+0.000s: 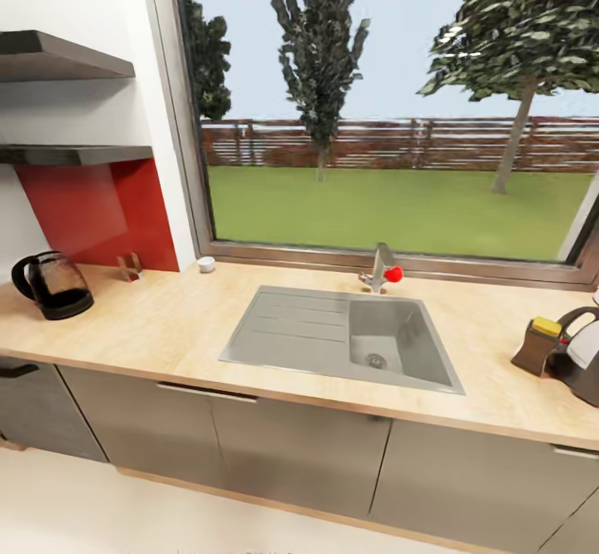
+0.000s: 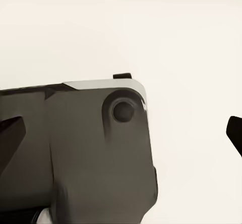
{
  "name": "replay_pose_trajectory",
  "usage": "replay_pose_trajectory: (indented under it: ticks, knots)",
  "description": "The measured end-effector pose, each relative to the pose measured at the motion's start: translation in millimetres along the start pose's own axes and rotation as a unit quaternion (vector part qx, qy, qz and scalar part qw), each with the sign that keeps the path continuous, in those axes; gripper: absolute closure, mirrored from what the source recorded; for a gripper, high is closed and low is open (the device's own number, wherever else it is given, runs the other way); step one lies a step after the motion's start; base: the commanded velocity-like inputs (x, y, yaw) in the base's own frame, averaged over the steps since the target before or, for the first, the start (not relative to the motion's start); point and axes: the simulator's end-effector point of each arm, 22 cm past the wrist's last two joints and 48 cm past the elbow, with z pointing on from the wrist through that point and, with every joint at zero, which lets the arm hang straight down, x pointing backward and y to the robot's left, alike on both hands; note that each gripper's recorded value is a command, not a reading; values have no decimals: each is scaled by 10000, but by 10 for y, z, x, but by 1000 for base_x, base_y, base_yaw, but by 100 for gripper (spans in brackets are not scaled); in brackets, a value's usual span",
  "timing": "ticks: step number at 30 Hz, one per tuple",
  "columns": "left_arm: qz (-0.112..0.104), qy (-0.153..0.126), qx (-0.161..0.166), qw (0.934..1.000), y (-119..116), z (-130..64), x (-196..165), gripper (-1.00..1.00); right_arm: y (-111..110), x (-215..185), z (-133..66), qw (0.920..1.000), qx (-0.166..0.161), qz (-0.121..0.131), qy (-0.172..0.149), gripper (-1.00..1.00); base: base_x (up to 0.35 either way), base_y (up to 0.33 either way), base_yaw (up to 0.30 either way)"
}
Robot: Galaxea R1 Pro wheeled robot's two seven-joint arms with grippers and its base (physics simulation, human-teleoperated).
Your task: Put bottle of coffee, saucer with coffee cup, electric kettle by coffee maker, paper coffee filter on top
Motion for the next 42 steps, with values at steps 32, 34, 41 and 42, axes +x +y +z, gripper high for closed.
replay_pose_trajectory:
  ticks: [32,34,41,42]
  knots:
    - [-2,-42,-58,10000,64,10,-50,-100,-19,61,-2,10000,18,3,72,-100,25,337,127]
    - [-2,-46,-60,10000,64,10,-54,-100,-21,61,-2,10000,19,3,72,-100,153,332,0]
    - [-2,-48,-66,10000,63,9,-57,-100,-22,66,-3,10000,22,3,78,-100,156,331,0]
    - [-1,-48,-68,10000,64,9,-57,-100,-22,68,-3,10000,22,2,78,-100,148,331,0]
